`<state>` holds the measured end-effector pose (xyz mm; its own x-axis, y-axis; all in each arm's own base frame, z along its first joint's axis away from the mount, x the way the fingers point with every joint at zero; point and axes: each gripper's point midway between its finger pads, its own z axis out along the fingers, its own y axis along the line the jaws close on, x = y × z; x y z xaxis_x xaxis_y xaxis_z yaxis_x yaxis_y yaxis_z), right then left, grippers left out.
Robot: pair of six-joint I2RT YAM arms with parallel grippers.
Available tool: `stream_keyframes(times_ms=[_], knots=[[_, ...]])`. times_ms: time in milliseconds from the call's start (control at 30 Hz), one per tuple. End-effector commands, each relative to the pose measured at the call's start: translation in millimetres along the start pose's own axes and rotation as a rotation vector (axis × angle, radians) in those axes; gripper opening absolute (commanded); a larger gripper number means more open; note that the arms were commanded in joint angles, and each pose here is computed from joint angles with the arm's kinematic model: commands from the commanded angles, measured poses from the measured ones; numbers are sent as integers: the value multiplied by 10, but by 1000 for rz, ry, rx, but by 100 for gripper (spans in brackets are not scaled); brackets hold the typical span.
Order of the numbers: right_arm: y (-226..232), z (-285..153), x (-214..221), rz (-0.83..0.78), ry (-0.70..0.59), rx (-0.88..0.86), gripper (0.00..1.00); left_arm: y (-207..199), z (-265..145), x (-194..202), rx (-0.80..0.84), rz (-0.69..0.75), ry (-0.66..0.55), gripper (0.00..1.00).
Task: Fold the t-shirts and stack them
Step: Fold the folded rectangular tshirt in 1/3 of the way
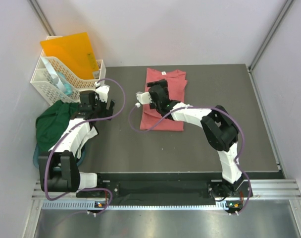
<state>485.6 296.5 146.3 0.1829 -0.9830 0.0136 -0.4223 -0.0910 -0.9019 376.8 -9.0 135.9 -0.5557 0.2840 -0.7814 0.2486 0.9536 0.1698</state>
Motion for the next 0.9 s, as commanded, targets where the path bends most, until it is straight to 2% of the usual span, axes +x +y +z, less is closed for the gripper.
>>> stream_keyframes(times_ms=[0, 67, 133, 167, 200, 233, 267, 333, 367, 400, 467, 500, 600, 633, 767, 867], knots=[[-732, -101, 248, 119, 101, 278, 100, -3, -12, -123, 17, -24, -32, 94], [-838, -118, 375, 155, 132, 290, 100, -14, -18, -130, 28, -8, -29, 94], [-876, -180, 410, 189, 93, 183, 100, -82, -41, -117, 74, 33, -19, 95], [-798, -226, 387, 288, 59, 98, 100, -90, -76, -146, 92, 90, -33, 95], [-725, -423, 440, 282, 53, -48, 100, -133, -103, -152, 121, 133, -43, 95], [-586, -508, 319, 308, -44, -176, 100, -277, -142, -146, 210, 186, -65, 94], [-470, -630, 316, 345, -56, -256, 100, -328, -191, -122, 248, 305, -94, 95], [-154, -922, 381, 354, -63, -415, 100, -546, -259, -118, 366, 411, -172, 94], [-120, -1055, 441, 395, -57, -439, 100, -615, -292, -76, 396, 508, -215, 95], [133, -1123, 535, 399, -24, -505, 100, -667, -304, -58, 421, 547, -243, 95], [232, -1235, 689, 475, -9, -537, 100, -821, -314, -15, 490, 632, -299, 95], [408, -1270, 768, 484, 14, -583, 100, -875, -311, 2, 516, 647, -310, 95], [562, -1364, 932, 568, 6, -687, 97, -1053, -239, 36, 595, 670, -318, 94], [617, -1389, 910, 623, -48, -758, 96, -1074, -173, 20, 606, 668, -303, 94], [908, -1184, 916, 629, -63, -885, 89, -1107, 38, -95, 563, 686, -237, 94], [930, -942, 877, 656, -119, -875, 88, -1000, 117, -301, 489, 697, -190, 94]])
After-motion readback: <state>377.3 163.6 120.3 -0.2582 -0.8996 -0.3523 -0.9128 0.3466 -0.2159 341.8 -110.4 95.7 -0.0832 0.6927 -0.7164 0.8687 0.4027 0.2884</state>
